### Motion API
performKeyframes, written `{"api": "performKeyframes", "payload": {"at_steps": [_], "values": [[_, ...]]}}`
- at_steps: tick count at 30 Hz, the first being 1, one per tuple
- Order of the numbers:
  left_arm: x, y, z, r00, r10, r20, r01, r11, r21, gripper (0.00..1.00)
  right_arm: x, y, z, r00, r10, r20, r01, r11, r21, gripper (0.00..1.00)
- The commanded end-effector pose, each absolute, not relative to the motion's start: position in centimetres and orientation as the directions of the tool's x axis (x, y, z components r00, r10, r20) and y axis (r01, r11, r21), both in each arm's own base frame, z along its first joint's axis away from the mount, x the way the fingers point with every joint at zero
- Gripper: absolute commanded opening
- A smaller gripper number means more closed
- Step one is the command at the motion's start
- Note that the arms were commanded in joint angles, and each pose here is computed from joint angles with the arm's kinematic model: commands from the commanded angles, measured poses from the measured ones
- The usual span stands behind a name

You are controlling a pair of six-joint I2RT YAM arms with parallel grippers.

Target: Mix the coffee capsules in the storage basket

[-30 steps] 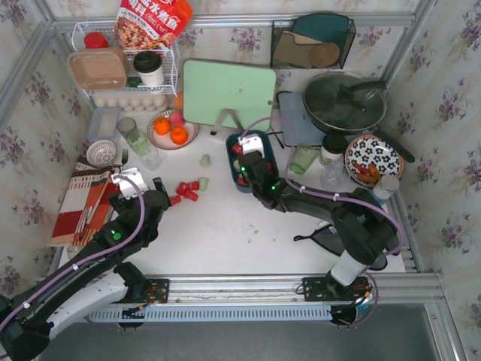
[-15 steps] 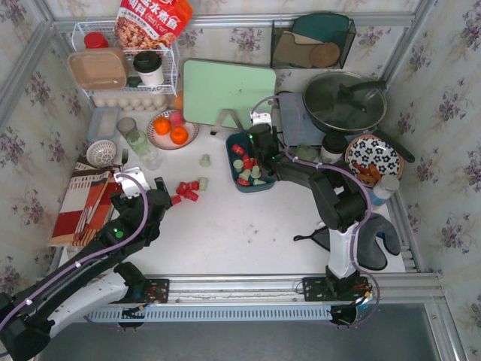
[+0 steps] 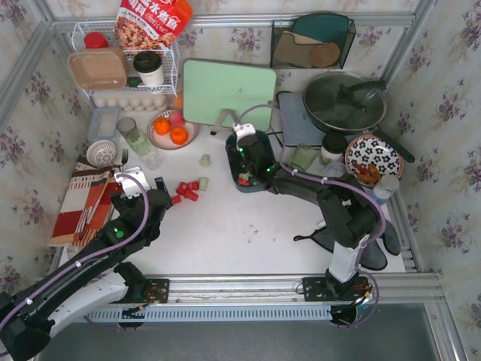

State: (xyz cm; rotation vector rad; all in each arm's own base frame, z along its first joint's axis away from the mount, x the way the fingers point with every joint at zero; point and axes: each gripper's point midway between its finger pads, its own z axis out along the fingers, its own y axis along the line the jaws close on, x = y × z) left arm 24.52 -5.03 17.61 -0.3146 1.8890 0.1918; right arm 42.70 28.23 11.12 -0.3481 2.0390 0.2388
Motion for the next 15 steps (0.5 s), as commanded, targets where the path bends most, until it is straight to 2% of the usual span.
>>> {"api": "performKeyframes", "payload": {"at_steps": [1, 9, 15], "values": [[24.8, -5.0, 18.2, -0.285, -0.138, -0.949, -0.323, 0.946, -0.041, 1.0, 39.9, 32.2, 12.0, -0.436, -0.116, -0.892, -0.427, 0.9, 0.091, 0.66], [24.8, -5.0, 18.2, -0.285, -0.135, -0.949, -0.325, 0.945, -0.037, 1.0, 36.1, 38.8, 10.7, -0.487, -0.042, -0.872, -0.455, 0.865, 0.212, 0.57], [24.7, -5.0, 18.3, -0.284, -0.138, -0.949, -0.322, 0.946, -0.042, 1.0, 36.2, 40.6, 6.8, -0.548, -0.066, -0.834, -0.43, 0.878, 0.213, 0.54]]}}
